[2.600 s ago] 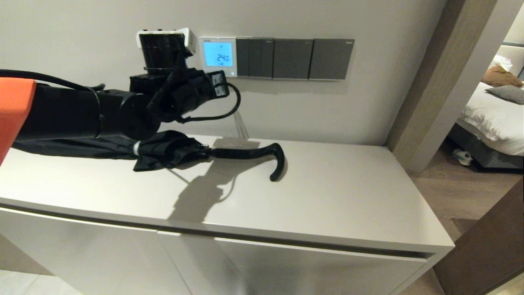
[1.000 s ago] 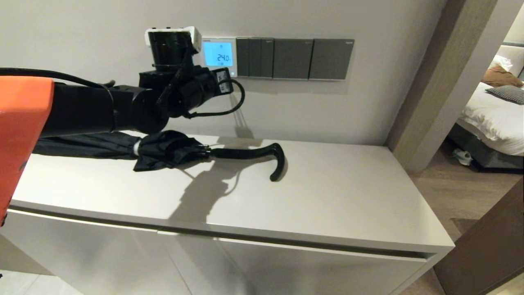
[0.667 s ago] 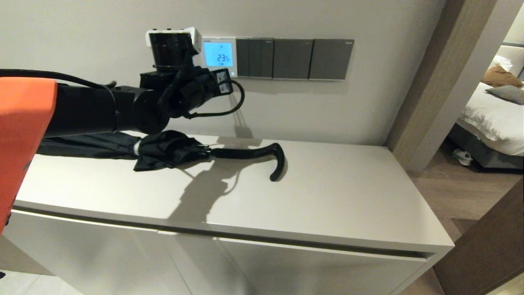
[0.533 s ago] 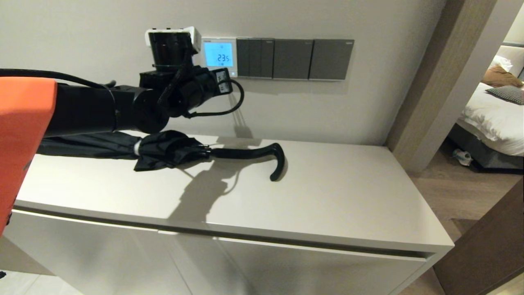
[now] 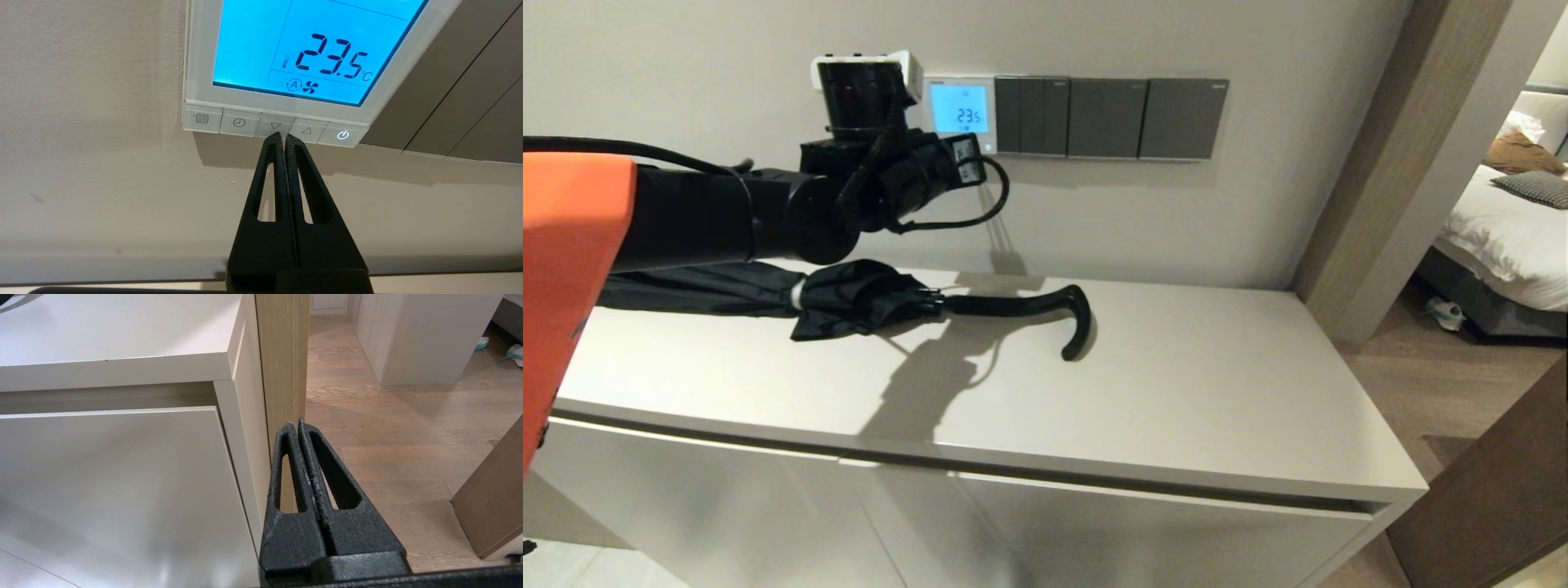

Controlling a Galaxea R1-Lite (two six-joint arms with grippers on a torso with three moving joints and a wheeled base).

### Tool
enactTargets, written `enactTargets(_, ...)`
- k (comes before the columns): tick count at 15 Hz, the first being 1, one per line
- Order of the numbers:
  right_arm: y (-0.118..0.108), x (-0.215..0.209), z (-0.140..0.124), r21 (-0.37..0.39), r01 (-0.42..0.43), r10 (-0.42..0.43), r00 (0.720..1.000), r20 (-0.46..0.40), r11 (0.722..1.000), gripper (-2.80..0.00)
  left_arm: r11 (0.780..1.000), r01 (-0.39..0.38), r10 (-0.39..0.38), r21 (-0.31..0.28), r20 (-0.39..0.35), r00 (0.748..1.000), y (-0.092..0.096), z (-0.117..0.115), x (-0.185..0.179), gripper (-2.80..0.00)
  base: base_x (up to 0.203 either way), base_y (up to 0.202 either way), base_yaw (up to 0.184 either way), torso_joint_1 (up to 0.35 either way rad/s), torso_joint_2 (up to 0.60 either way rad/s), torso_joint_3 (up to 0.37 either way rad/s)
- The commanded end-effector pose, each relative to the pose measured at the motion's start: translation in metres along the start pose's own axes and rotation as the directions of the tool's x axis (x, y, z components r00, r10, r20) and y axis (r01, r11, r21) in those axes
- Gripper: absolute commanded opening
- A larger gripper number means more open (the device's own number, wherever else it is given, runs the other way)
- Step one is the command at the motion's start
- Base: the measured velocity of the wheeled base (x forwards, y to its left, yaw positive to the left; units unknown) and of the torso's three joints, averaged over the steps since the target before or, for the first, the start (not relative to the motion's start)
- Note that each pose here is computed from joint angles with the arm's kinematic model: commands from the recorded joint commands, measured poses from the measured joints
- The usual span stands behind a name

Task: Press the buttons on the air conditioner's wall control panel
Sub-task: Press the temperature decrease button

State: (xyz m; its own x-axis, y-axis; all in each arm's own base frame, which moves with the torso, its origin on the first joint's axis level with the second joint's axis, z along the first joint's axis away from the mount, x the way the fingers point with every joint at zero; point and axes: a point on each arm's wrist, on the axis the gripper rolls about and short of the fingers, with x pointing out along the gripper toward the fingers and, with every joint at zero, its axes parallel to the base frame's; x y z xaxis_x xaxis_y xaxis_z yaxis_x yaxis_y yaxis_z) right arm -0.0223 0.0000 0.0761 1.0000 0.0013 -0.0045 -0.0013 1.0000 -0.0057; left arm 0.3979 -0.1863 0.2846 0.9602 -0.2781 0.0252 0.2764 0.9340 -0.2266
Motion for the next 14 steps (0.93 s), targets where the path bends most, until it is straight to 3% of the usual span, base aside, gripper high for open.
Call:
enactTargets(1,0.0000,0.0004,-0.0009,0.000,0.001,-0.001,1.000,-0.005,1.000,-2.80,1.000,-0.003,0.003,-0.004,0.001,1.000,0.0004,0.0006,-0.0026,-2.80,0.000,0.000,0.000,0.000,0.00,0.000)
enactTargets(14,0.0000,0.0004,-0.0009,0.000,0.001,-0.001,1.000,-0.005,1.000,-2.80,1.000,-0.002,0.002,-0.002,0.004,1.000,-0.0001,-0.0004,0.0014,-2.80,0.000,0.000,0.000,0.000,0.00,0.000)
